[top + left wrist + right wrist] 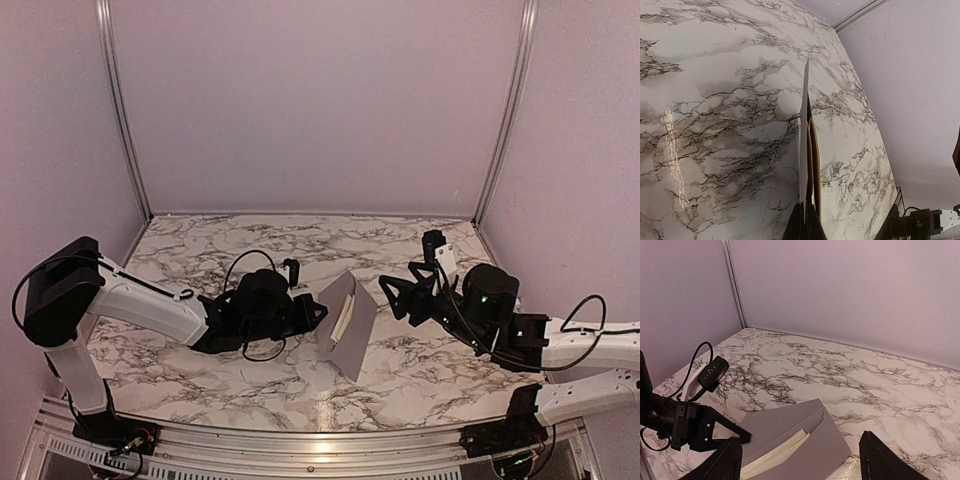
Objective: Place the letter into the envelope and seal it
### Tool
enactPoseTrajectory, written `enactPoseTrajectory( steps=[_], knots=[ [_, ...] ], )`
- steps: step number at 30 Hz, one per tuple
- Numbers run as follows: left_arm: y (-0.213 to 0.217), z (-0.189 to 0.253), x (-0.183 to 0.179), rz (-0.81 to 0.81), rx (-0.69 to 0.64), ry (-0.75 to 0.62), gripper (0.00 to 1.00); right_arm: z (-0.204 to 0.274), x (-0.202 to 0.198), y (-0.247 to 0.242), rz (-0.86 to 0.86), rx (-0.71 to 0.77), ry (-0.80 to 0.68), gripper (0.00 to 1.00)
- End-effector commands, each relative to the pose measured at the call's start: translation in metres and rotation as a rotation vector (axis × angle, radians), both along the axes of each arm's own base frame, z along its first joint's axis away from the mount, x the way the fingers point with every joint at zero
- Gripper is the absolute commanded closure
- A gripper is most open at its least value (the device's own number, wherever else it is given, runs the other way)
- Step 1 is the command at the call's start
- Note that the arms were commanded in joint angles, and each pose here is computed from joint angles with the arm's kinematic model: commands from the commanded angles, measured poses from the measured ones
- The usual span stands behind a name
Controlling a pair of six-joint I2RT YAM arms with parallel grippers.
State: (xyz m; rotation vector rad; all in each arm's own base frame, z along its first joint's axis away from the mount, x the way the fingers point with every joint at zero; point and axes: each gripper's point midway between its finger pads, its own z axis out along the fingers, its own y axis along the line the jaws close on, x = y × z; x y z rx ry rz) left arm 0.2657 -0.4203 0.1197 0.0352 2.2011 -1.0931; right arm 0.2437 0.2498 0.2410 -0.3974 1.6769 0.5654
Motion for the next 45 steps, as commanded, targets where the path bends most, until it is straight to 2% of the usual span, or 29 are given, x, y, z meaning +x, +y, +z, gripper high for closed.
enactPoseTrajectory(
  steps=[1, 3, 4, 11, 14, 16, 17, 22, 28, 38, 45],
  knots=[
    [-0.006, -0.001, 0.001, 0.002, -0.078, 0.031, 1.00, -0.010, 0.008, -0.008, -0.053, -0.025, 0.023, 0.24],
    [0.002, -0.008, 0.000, 0.023, -0.057, 0.029, 1.00, -0.014, 0.010, -0.008, -0.058, -0.034, 0.031, 0.24],
    [0.007, -0.012, -0.001, 0.033, -0.046, 0.032, 0.97, -0.016, 0.011, -0.008, -0.060, -0.037, 0.035, 0.24],
    [0.042, -0.045, -0.012, 0.084, 0.028, 0.066, 0.59, -0.033, 0.018, -0.002, -0.050, -0.066, 0.071, 0.23],
    [0.058, -0.042, -0.014, 0.107, 0.054, 0.027, 0.47, -0.036, 0.021, 0.000, -0.045, -0.071, 0.080, 0.24],
    [0.071, -0.036, -0.014, 0.126, 0.083, -0.020, 0.34, -0.037, 0.022, 0.002, -0.039, -0.073, 0.084, 0.24],
    [0.077, -0.031, -0.013, 0.136, 0.098, -0.044, 0.32, -0.037, 0.022, 0.003, -0.034, -0.073, 0.085, 0.24],
    [0.101, -0.014, -0.020, 0.143, 0.300, -0.148, 0.29, -0.043, 0.022, 0.007, -0.018, -0.085, 0.103, 0.26],
    [0.148, -0.016, -0.039, 0.192, 0.662, -0.179, 0.28, -0.046, 0.024, 0.008, -0.024, -0.089, 0.111, 0.26],
    [0.199, -0.038, -0.053, 0.235, 0.812, -0.138, 0.33, -0.055, 0.024, 0.009, -0.025, -0.103, 0.140, 0.27],
    [0.210, -0.067, -0.049, 0.216, 0.780, -0.041, 0.38, -0.057, 0.024, 0.013, -0.015, -0.097, 0.148, 0.27]
  ],
)
